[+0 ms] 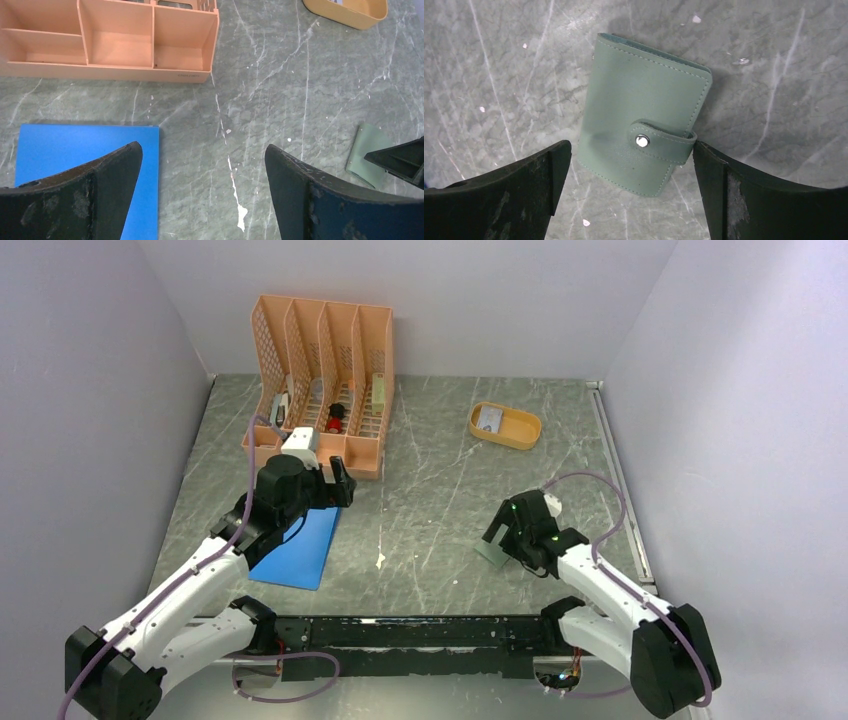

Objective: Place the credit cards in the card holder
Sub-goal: Move the card holder to the center of the board.

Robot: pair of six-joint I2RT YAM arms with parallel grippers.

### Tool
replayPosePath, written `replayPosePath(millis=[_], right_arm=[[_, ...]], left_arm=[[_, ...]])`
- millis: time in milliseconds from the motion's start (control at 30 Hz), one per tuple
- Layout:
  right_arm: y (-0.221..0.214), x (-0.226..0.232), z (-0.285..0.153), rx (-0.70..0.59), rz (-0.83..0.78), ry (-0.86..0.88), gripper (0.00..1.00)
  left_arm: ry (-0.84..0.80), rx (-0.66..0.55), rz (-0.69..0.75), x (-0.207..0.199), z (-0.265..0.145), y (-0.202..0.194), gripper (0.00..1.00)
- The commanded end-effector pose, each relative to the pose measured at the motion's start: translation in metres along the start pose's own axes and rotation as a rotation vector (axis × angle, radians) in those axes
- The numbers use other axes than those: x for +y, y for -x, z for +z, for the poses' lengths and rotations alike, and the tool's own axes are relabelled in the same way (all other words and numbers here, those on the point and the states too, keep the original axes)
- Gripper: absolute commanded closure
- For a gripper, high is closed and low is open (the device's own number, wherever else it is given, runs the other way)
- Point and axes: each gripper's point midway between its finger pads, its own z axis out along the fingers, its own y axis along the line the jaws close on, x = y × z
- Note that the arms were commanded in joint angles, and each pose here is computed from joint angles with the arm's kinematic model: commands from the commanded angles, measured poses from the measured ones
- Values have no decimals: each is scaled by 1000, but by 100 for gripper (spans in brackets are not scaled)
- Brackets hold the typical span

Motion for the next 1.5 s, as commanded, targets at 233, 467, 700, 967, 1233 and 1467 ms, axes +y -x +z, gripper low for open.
replayPosePath(millis=[233, 467, 700, 967, 1233, 1467], right_arm=[[-11, 25, 13, 39, -78, 83, 8], [-28, 57, 21, 52, -186, 108, 10], [-47, 89, 30, 81, -298, 136, 13], [-31, 105, 16, 44, -339, 170, 11], [6, 85, 3, 1, -243, 210, 11], [6, 92, 14, 68, -231, 298, 16]], left_arm=[[-97, 18, 3, -23, 2, 7, 4], [-132, 33, 22, -29, 3, 4, 4], [-144, 26, 32, -30, 0, 5, 4], [-229, 54, 75, -47, 0, -2, 4], [-426, 137, 79, -107, -7, -23, 4], [-446, 205, 38, -122, -5, -57, 4]])
